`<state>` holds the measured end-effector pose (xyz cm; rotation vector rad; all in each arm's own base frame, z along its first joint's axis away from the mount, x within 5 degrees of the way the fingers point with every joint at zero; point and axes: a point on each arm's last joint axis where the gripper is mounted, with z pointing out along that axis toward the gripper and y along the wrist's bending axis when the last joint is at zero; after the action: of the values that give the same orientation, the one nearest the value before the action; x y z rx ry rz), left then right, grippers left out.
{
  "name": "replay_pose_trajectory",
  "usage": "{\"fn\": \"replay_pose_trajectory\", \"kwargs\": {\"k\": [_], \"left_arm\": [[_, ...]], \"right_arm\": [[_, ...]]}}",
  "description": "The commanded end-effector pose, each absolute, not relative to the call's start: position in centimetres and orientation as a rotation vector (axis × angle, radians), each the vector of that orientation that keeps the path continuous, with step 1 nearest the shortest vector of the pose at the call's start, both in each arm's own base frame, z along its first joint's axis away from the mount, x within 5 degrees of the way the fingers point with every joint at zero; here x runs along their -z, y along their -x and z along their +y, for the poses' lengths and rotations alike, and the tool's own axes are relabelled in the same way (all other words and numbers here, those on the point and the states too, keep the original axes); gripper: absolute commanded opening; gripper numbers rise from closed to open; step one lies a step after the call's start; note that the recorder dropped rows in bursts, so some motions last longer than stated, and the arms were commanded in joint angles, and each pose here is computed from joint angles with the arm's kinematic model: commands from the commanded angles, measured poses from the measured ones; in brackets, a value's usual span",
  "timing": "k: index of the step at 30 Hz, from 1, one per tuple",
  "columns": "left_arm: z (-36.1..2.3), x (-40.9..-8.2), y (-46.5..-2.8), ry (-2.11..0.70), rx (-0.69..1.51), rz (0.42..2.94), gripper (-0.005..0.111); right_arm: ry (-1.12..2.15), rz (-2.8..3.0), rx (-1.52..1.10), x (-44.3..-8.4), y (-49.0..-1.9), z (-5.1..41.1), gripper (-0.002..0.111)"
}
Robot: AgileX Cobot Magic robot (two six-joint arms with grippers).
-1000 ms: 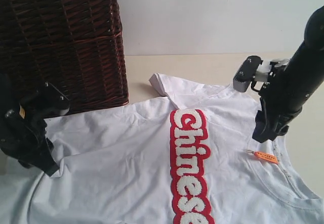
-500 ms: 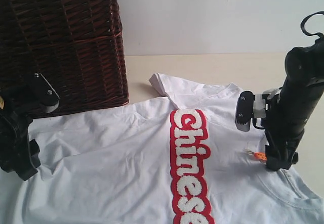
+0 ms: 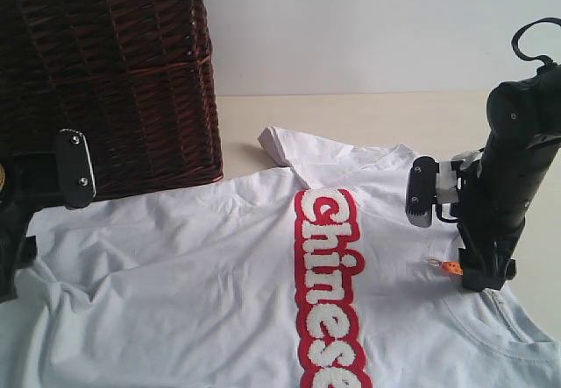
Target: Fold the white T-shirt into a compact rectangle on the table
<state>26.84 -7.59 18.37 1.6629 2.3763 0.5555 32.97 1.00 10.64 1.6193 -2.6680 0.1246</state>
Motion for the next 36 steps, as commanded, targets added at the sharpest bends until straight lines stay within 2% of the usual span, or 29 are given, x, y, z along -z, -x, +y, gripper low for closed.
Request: {"fn": "replay_pose_trajectory", "kwargs": {"k": [1, 8, 10, 14, 15, 17, 23, 28, 33, 36], "left_arm": [[-7.2, -18.7, -28.1, -1.816, -0.763, 2.146, 0.054], [-7.6, -18.2, -28.2, -1.724, -0.619, 2.159, 0.052], [-7.1, -17.4, -27.5, -1.765, -0.564, 2.200, 0.043], [-5.6, -16.1, -27.5, -1.659, -0.439, 2.292, 0.003], [-5.2, -15.9, -27.9, -1.628, -0.433, 2.295, 0.001], [-4.5, -15.7, -28.4, -1.621, -0.444, 2.266, 0.001], [-3.9, -13.0, -28.8, -1.967, -0.451, 2.123, 0.001], [-4.7, -11.4, -29.9, -1.892, -0.421, 2.066, 0.001], [-4.4, -10.6, -29.5, -1.832, -0.385, 2.183, 0.001], [-3.3, -9.5, -27.6, -1.999, -0.361, 2.325, 0.001]], "right_arm": [[-1.677, -2.617, -0.180, -8.5, -33.1, 0.5, 0.074], [-1.672, -2.625, -0.175, -8.5, -33.1, 0.6, 0.074], [-1.663, -2.633, -0.169, -8.5, -33.1, 0.6, 0.074], [-1.645, -2.652, -0.152, -8.5, -33.1, 0.7, 0.074], [-1.639, -2.654, -0.150, -8.5, -33.1, 0.7, 0.074], [-1.631, -2.655, -0.145, -8.5, -33.1, 0.7, 0.074], [-1.607, -2.671, -0.122, -8.5, -33.0, 0.8, 0.074], [-1.609, -2.674, -0.124, -8.5, -33.0, 0.8, 0.074], [-1.609, -2.674, -0.124, -8.5, -33.0, 0.8, 0.074], [-1.595, -2.687, -0.111, -8.4, -33.0, 0.9, 0.074]]}}
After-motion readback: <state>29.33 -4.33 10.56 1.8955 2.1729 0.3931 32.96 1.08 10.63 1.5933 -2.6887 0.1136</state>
